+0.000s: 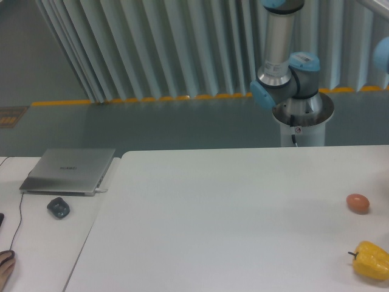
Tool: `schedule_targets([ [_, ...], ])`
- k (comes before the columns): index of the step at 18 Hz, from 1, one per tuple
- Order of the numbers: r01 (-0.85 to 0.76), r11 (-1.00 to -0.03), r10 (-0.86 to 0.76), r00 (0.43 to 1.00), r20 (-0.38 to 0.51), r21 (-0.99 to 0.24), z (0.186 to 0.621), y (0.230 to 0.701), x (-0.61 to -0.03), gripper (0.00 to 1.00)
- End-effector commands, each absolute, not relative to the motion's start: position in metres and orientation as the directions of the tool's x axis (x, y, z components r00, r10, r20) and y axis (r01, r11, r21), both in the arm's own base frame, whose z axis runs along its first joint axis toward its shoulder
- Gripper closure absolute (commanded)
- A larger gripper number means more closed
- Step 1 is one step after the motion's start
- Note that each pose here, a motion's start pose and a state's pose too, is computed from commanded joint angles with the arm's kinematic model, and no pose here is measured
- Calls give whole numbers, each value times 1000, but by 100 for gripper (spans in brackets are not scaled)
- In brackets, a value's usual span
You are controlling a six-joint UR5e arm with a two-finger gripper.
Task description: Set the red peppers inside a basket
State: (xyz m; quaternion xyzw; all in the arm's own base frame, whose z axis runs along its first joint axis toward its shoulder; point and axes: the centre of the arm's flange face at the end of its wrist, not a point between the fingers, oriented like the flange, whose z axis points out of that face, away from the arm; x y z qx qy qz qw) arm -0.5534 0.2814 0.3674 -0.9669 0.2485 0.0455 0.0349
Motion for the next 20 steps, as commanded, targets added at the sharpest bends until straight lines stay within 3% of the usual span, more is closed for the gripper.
schedule_targets([
  [8,-568,-823,-562,818,-118,-23,330,242,-593,69],
  [11,-571,-821,-565,816,-127,-18,320,243,-597,51],
  [12,-575,-818,-568,813,-127,-18,319,244,-597,40],
  [13,-581,-814,-575,809,-127,-17,319,244,-597,19],
  [14,-585,-811,-578,806,-126,-17,318,245,-596,6],
  [15,-587,-809,-581,804,-126,-17,318,247,-595,0],
  [20,-599,-800,-593,794,-134,-10,326,254,-589,0],
])
